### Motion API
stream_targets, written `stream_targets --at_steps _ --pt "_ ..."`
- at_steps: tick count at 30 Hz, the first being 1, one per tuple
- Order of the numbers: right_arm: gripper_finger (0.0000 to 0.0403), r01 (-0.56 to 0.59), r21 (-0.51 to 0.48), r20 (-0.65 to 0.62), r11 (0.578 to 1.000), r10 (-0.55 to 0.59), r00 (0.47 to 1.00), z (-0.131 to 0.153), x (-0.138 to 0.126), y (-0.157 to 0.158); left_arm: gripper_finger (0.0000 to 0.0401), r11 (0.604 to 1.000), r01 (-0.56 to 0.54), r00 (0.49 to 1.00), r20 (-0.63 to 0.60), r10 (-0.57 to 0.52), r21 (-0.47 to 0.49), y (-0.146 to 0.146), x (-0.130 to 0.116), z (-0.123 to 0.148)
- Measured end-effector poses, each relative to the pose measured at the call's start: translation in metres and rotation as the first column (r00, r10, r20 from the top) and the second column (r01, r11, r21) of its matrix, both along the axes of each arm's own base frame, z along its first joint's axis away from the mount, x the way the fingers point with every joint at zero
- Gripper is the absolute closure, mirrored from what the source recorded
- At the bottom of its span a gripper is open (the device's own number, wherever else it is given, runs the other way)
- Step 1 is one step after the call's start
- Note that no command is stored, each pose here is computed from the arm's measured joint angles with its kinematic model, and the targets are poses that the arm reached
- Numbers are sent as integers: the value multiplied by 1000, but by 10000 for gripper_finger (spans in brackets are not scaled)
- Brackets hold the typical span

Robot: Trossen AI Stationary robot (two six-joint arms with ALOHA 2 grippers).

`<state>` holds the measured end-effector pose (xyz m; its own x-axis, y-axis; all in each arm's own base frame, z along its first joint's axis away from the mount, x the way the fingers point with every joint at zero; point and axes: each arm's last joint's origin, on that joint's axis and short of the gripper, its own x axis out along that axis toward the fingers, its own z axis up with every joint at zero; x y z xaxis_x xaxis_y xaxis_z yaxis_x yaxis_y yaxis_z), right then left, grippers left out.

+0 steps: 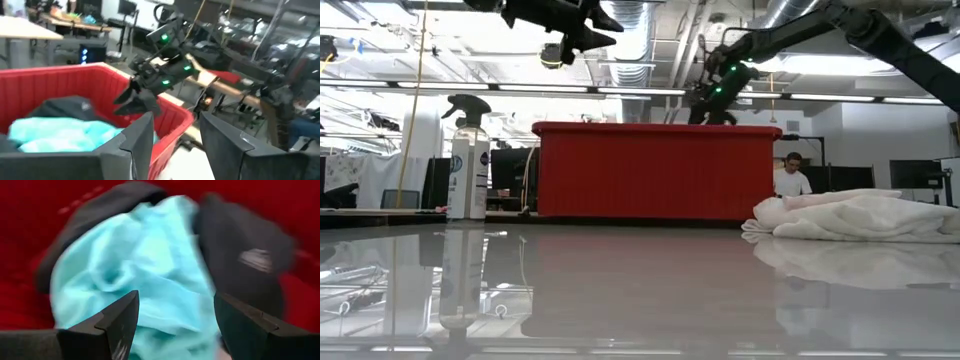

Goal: Fold Laundry from Bin
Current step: Fold the light blue shorts

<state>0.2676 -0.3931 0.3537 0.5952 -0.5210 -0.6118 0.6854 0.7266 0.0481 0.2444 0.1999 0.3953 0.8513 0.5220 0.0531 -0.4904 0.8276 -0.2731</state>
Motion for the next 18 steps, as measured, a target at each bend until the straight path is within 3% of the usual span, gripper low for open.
stream_targets --at_steps 3,14,18 --pt "122 -42 4 12 999 42 999 -8 15 2 251 1000 -6 1000 -6 6 -25 0 0 -1" --pt "122 -17 190 -69 982 31 997 -75 31 -15 250 993 -11 999 -38 7 -118 -3 3 -10" --pt "155 30 215 -128 976 -3 992 -91 33 -17 250 993 -22 999 -39 17 -118 -2 2 -10"
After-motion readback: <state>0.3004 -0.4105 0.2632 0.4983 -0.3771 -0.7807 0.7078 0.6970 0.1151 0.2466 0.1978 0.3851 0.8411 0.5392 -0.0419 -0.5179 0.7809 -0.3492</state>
